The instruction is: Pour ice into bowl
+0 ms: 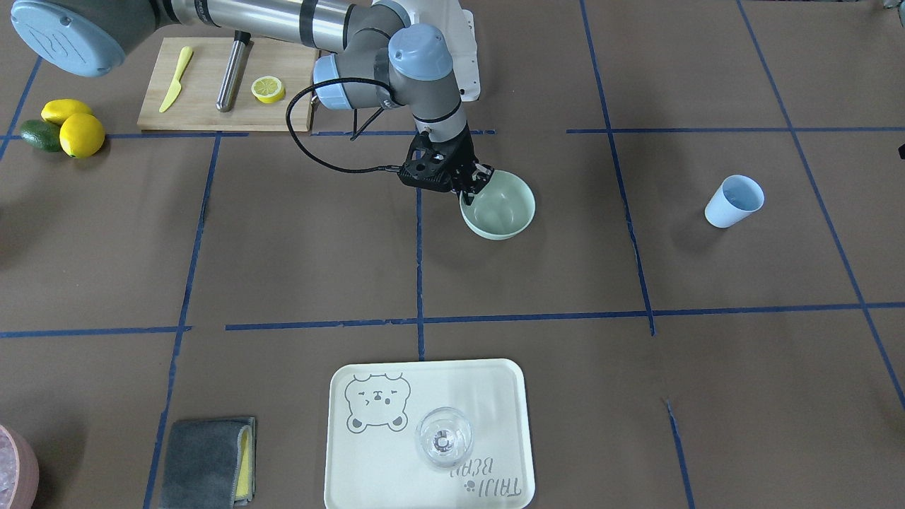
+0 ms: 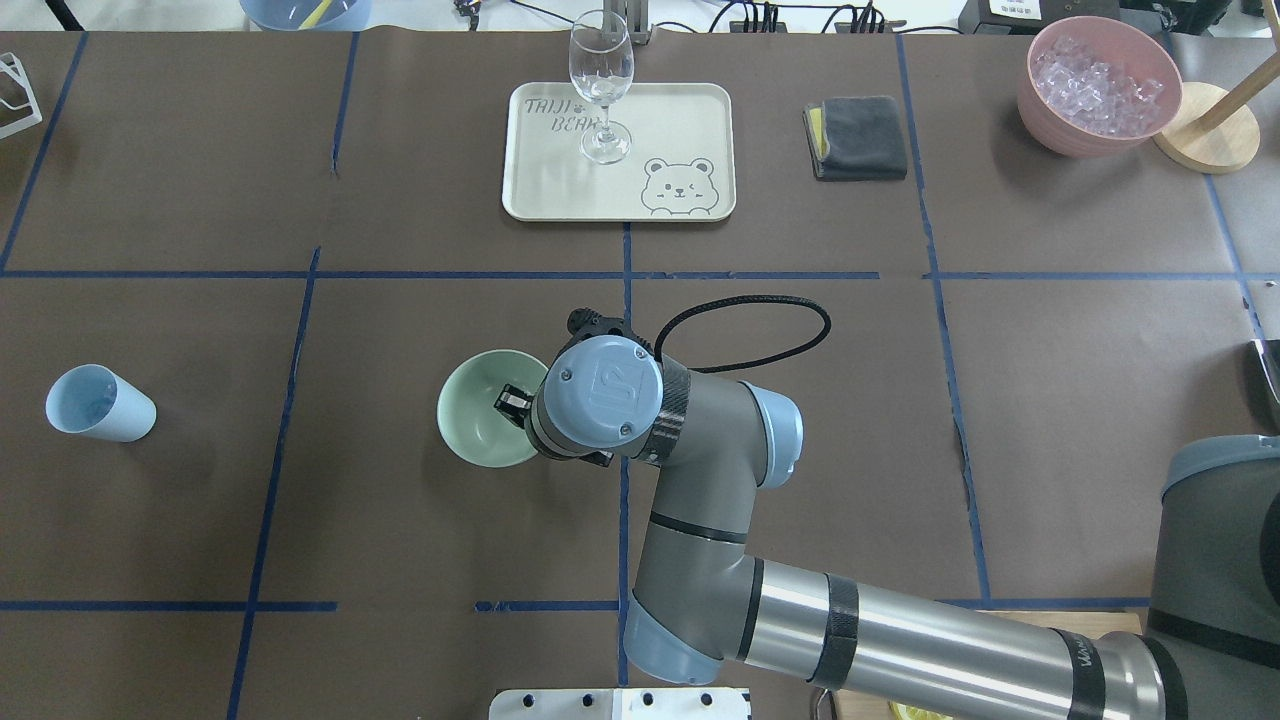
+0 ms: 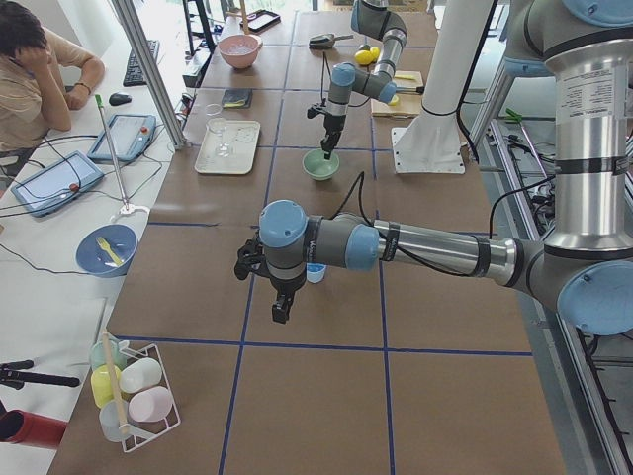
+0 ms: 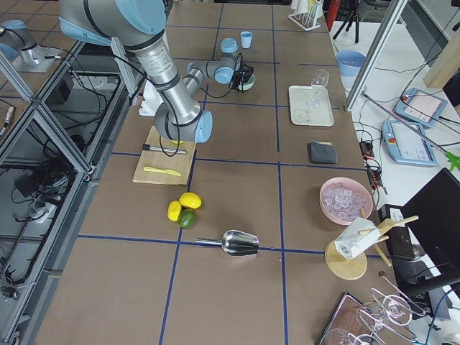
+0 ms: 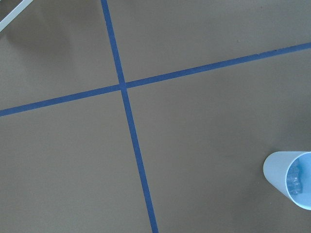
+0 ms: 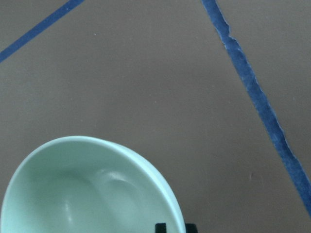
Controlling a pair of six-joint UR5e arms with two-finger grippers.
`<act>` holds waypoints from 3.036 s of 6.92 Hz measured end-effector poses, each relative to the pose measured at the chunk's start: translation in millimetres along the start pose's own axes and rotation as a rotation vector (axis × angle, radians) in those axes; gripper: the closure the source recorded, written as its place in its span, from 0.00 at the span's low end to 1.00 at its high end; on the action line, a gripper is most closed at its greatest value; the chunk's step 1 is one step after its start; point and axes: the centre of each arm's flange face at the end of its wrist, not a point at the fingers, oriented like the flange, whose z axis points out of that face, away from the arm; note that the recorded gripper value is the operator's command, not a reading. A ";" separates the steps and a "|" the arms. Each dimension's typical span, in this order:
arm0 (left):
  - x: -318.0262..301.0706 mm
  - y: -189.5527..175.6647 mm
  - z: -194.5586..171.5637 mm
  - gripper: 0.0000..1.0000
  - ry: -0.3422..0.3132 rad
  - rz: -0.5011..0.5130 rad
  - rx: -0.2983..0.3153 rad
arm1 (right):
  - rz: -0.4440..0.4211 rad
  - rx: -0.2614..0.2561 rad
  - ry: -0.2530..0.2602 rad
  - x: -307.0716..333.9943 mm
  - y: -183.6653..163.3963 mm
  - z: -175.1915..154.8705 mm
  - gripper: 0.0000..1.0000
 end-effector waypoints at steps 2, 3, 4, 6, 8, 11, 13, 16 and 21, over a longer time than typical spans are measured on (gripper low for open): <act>11.1 -3.2 10.5 0.00 0.007 0.025 -0.022 | 0.019 -0.013 -0.025 -6.0 -22.6 -20.2 0.00; 27.1 -7.8 17.7 0.00 0.015 0.060 -0.037 | 0.034 -0.039 -0.051 -0.1 -49.2 -46.5 0.00; 49.2 -15.0 22.6 0.00 0.023 0.106 -0.045 | 0.046 -0.059 -0.077 26.0 -81.6 -79.5 0.00; 71.3 -31.0 29.6 0.00 0.028 0.215 0.002 | 0.031 -0.072 -0.082 72.9 -122.2 -113.8 0.00; 67.3 -12.7 35.9 0.00 0.039 0.334 0.110 | 0.008 -0.066 -0.067 87.6 -133.1 -113.2 0.00; 108.1 6.7 41.3 0.00 0.263 0.165 0.186 | 0.008 -0.057 -0.048 100.6 -141.5 -108.7 0.00; 161.0 28.8 89.0 0.00 0.235 -0.022 0.297 | -0.004 -0.030 -0.050 110.9 -167.5 -120.8 0.00; 197.6 82.9 147.2 0.00 0.068 -0.180 0.504 | -0.025 -0.015 -0.049 126.0 -193.6 -136.9 0.00; 219.1 155.7 184.0 0.00 -0.092 -0.076 0.766 | -0.039 -0.020 -0.075 123.5 -187.8 -151.5 0.00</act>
